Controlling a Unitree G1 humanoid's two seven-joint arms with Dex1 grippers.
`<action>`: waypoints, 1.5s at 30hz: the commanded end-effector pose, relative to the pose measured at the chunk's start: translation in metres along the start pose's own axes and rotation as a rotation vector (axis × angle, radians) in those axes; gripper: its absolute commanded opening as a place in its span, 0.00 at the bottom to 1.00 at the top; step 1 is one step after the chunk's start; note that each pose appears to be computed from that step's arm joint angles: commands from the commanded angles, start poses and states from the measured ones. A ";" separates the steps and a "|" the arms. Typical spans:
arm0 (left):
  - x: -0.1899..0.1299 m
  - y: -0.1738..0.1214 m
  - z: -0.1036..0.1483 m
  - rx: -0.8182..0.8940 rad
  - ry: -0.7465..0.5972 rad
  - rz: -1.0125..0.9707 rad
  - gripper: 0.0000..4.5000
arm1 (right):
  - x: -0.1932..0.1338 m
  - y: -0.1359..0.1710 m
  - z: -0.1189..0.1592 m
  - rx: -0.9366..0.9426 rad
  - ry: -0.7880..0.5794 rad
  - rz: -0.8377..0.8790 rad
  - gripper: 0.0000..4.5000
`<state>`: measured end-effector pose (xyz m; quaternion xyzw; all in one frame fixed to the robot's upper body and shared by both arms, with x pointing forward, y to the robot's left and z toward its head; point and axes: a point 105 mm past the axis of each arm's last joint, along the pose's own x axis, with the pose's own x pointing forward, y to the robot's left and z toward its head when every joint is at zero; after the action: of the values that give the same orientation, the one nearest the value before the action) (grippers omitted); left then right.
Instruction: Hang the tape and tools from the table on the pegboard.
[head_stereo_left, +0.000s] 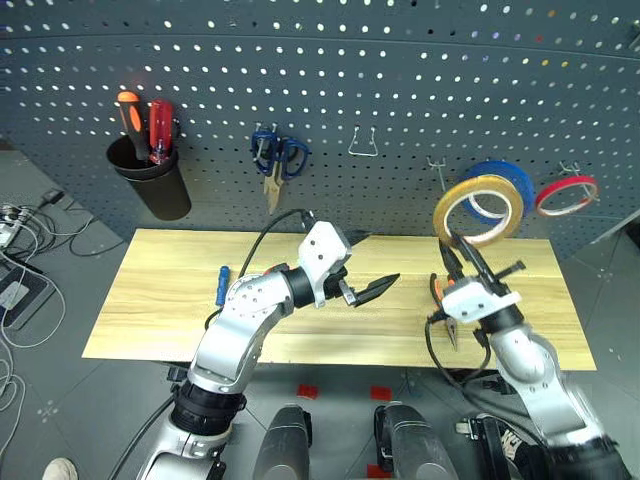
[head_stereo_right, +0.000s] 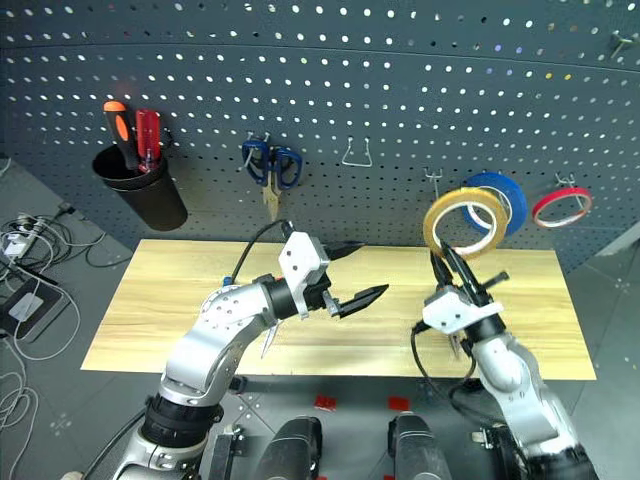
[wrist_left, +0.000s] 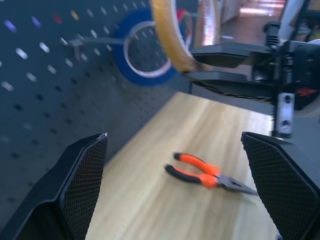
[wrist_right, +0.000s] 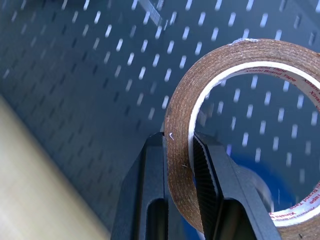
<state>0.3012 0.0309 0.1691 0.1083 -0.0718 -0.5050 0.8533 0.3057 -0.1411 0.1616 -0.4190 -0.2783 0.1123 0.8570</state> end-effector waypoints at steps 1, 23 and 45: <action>0.003 0.002 0.008 0.028 -0.034 0.002 1.00 | 0.010 -0.003 -0.002 0.024 -0.032 -0.003 0.09; 0.005 0.012 0.005 0.045 -0.030 0.026 1.00 | 0.018 0.032 -0.054 0.317 0.252 0.184 0.84; -0.030 -0.006 -0.077 0.164 0.224 -0.120 1.00 | -0.035 0.049 -0.115 0.872 1.087 0.106 1.00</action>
<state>0.3031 0.0659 0.0896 0.2326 0.0033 -0.5246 0.8190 0.3451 -0.1986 0.0474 -0.0548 0.2823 0.0352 0.9571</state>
